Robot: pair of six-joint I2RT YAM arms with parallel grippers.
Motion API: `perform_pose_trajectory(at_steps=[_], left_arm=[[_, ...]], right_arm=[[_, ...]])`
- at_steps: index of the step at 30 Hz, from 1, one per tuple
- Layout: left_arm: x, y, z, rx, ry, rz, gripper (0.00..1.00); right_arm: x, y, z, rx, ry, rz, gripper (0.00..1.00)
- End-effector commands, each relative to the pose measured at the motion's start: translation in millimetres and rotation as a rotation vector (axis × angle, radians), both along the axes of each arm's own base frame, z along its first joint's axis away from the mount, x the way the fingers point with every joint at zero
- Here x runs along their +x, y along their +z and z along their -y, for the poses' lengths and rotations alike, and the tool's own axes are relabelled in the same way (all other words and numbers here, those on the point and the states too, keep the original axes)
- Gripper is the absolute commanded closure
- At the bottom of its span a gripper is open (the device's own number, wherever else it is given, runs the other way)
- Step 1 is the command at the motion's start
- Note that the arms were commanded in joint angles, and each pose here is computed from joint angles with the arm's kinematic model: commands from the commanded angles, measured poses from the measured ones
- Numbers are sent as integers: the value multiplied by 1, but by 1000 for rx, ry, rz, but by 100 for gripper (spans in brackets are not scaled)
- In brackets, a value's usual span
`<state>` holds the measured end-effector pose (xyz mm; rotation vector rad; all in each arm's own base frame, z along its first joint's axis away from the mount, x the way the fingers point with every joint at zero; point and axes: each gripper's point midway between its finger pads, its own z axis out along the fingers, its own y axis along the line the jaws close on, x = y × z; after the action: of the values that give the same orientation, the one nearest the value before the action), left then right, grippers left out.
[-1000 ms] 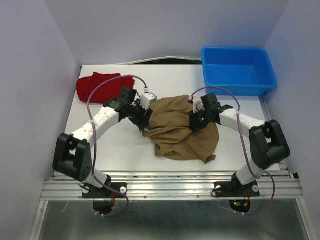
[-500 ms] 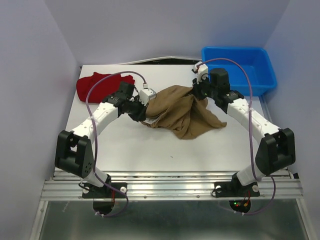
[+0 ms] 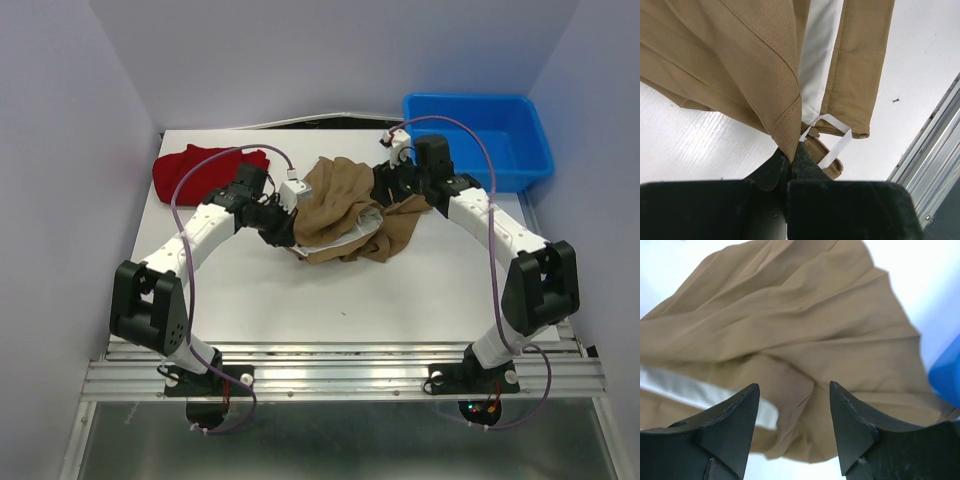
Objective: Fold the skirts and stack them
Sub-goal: Flatten the skirt out
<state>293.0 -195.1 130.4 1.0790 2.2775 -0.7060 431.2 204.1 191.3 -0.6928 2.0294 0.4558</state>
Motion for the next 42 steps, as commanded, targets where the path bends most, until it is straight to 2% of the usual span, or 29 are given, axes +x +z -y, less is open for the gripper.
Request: perform_pose_trajectory(at_steps=[1, 5, 10, 12, 15, 19, 21, 22, 23, 25, 30, 36, 37, 38, 40, 41, 42], left_arm=[[3, 21, 9, -69, -21, 9, 100], [4, 18, 8, -66, -16, 1, 100], [7, 21, 7, -63, -10, 5, 100], [7, 23, 7, -62, -12, 7, 100], [9, 25, 6, -66, -2, 8, 100], [11, 26, 6, -71, 7, 10, 100], [12, 27, 6, -75, 9, 16, 100], [12, 27, 5, -73, 10, 14, 100], [13, 26, 4, -67, 18, 14, 100], [12, 24, 2, -67, 27, 9, 100], [16, 29, 7, -119, 56, 34, 100], [14, 12, 16, -156, 55, -36, 100], [14, 11, 17, -161, 55, -44, 100], [16, 9, 18, -165, 56, -50, 100], [16, 8, 20, -173, 52, -57, 100], [15, 7, 21, -174, 50, -61, 100], [14, 6, 21, -177, 46, -68, 100]], right_arm=[[-32, 19, 4, 84, 78, -32, 40], [-37, 0, 6, 78, 119, -115, 41], [-20, 6, 1, 43, 173, -70, 43], [-21, -5, 2, 13, 198, -113, 44], [-24, -19, 4, -33, 232, -174, 47], [-22, -36, 13, -105, 234, -208, 56], [-26, -41, 16, -127, 241, -222, 69], [-28, -41, 19, -140, 244, -218, 85], [-34, -47, 21, -145, 247, -234, 93], [-48, -47, 20, -131, 266, -248, 99], [-98, -38, 15, -42, 303, -277, 99], [-139, -67, -4, -1, 339, -384, 97], [-141, -69, -9, 7, 334, -396, 94], [-142, -75, -8, 9, 329, -409, 76], [-143, -77, -12, 9, 332, -414, 65], [-142, -81, -10, -1, 325, -430, 54], [-139, -78, -11, -9, 327, -423, 51]])
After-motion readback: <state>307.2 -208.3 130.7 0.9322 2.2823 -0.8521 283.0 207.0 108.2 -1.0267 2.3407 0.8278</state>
